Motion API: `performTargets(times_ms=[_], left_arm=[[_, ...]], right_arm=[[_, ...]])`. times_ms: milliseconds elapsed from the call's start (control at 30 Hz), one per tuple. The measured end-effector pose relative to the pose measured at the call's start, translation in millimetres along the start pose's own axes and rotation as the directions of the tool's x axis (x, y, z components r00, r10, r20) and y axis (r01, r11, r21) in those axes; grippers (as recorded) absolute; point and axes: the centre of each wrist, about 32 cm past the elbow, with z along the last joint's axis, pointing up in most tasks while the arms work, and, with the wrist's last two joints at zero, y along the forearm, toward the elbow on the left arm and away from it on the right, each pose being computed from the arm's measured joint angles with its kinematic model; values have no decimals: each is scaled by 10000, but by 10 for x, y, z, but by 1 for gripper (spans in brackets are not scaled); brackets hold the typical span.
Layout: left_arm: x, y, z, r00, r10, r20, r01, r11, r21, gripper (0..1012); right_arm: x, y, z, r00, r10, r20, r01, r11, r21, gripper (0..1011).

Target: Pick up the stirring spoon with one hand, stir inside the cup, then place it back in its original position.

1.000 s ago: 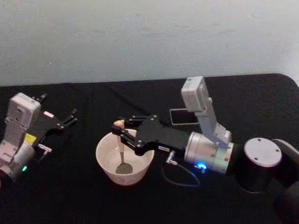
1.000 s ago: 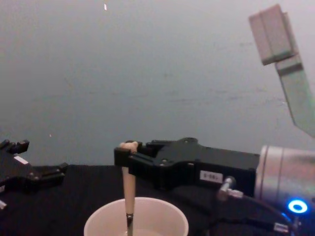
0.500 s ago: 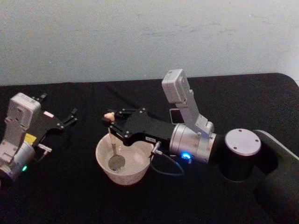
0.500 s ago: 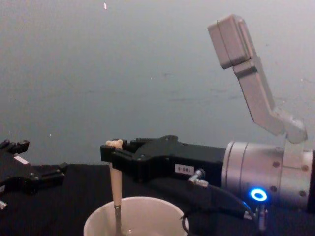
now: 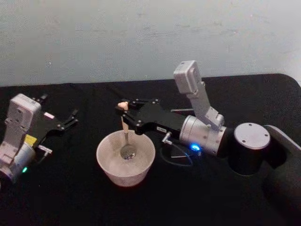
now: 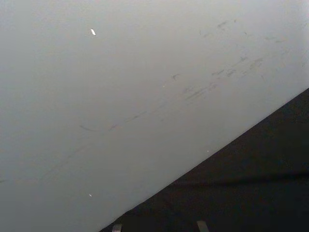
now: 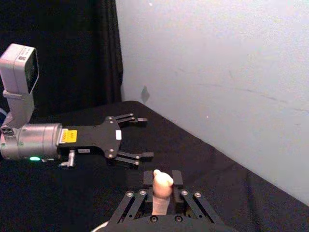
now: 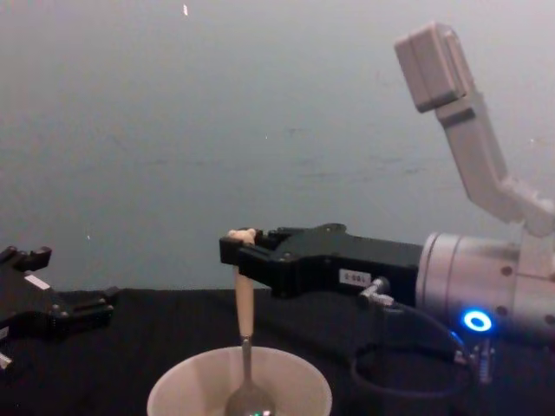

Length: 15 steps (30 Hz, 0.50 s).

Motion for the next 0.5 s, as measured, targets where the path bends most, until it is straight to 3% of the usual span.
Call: performTargets(times_ms=[200, 500], left_arm=[[0, 0, 0, 10000, 0, 0, 0, 10000, 1, 1001], [0, 0, 0, 10000, 0, 0, 0, 10000, 0, 1001]], right_arm=[[29, -100, 3, 9999, -107, 75, 107, 9999, -16, 216], [-15, -254, -12, 10000, 78, 41, -78, 10000, -41, 216]])
